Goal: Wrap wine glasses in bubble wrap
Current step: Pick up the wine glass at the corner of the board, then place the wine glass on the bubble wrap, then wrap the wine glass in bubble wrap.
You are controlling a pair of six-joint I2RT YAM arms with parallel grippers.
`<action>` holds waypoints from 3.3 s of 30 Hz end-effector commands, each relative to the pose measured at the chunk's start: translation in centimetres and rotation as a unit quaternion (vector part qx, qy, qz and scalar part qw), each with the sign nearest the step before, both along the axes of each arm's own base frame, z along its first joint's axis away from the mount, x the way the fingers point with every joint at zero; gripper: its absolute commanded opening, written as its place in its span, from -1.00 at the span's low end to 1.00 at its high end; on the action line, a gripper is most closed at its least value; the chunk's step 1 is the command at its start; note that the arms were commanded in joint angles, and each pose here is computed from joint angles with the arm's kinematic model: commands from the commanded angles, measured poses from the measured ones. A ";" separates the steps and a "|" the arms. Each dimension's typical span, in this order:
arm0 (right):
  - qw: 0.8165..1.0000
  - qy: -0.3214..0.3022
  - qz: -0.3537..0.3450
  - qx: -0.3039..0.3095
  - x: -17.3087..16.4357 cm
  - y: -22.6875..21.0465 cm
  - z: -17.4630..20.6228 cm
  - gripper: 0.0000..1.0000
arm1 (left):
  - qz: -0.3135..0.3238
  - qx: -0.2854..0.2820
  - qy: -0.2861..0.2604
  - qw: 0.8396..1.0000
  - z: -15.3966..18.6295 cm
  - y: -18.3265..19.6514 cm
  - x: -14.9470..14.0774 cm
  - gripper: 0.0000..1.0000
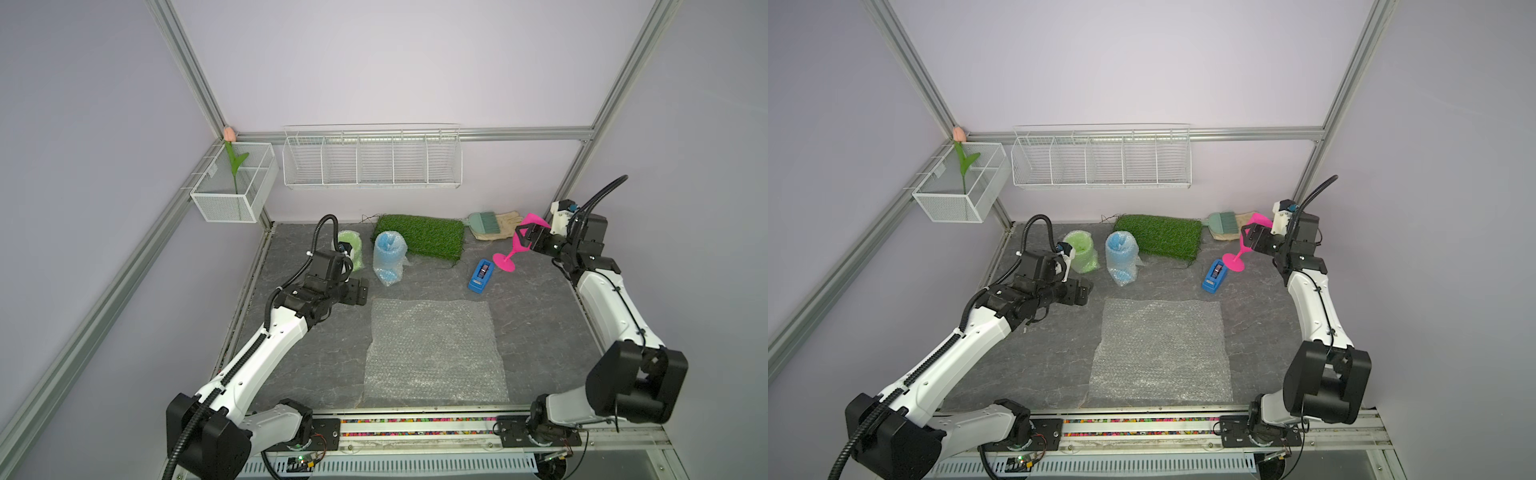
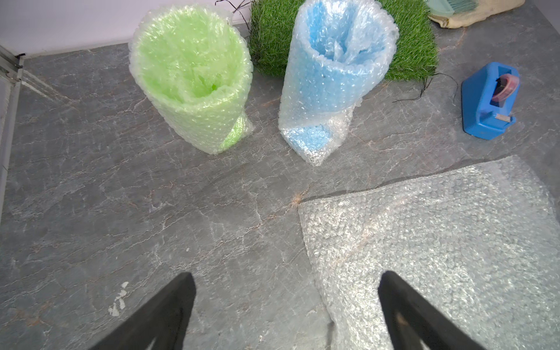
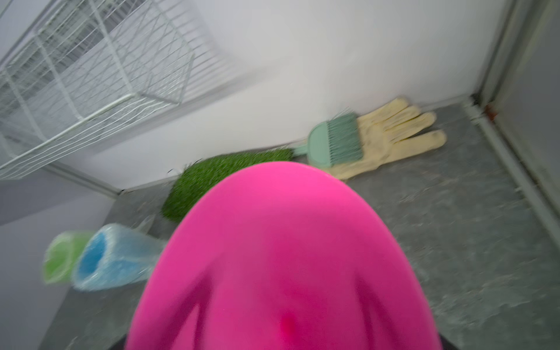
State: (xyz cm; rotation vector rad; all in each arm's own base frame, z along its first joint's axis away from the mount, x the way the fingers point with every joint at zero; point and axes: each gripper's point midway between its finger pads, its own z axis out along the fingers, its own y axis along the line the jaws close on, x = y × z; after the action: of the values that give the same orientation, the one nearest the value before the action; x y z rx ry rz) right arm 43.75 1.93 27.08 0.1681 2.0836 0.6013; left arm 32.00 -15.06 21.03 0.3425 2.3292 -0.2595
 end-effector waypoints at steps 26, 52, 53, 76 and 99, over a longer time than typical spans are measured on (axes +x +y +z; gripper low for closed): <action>0.787 0.505 0.348 0.071 -20.4 34.4 -17.8 0.23 | 0.021 -0.174 0.334 0.926 -16.1 -4.1 -10.0 0.00; 0.848 0.472 0.240 -0.001 -17.9 33.3 -19.1 0.77 | 0.019 -0.139 0.358 0.923 -18.4 -3.8 -10.1 -0.92; 0.849 0.469 0.243 0.000 -17.9 33.3 -18.6 0.77 | 0.019 -0.139 0.357 0.923 -18.3 -3.8 -10.0 -0.93; 0.873 0.435 0.216 -0.036 -20.2 28.6 -19.5 -0.44 | -0.030 -0.184 0.286 0.940 -11.3 -5.4 -8.8 -1.00; 0.884 0.416 0.211 0.017 -18.6 28.1 -21.5 -0.53 | -0.135 -0.178 0.277 0.934 -8.7 -15.8 -8.6 -1.00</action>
State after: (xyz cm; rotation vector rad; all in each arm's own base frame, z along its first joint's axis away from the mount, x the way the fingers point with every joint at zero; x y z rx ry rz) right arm 24.68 31.12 4.14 -0.0602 3.0275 0.9089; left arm 22.48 -29.26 11.42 0.4588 2.7478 -0.9864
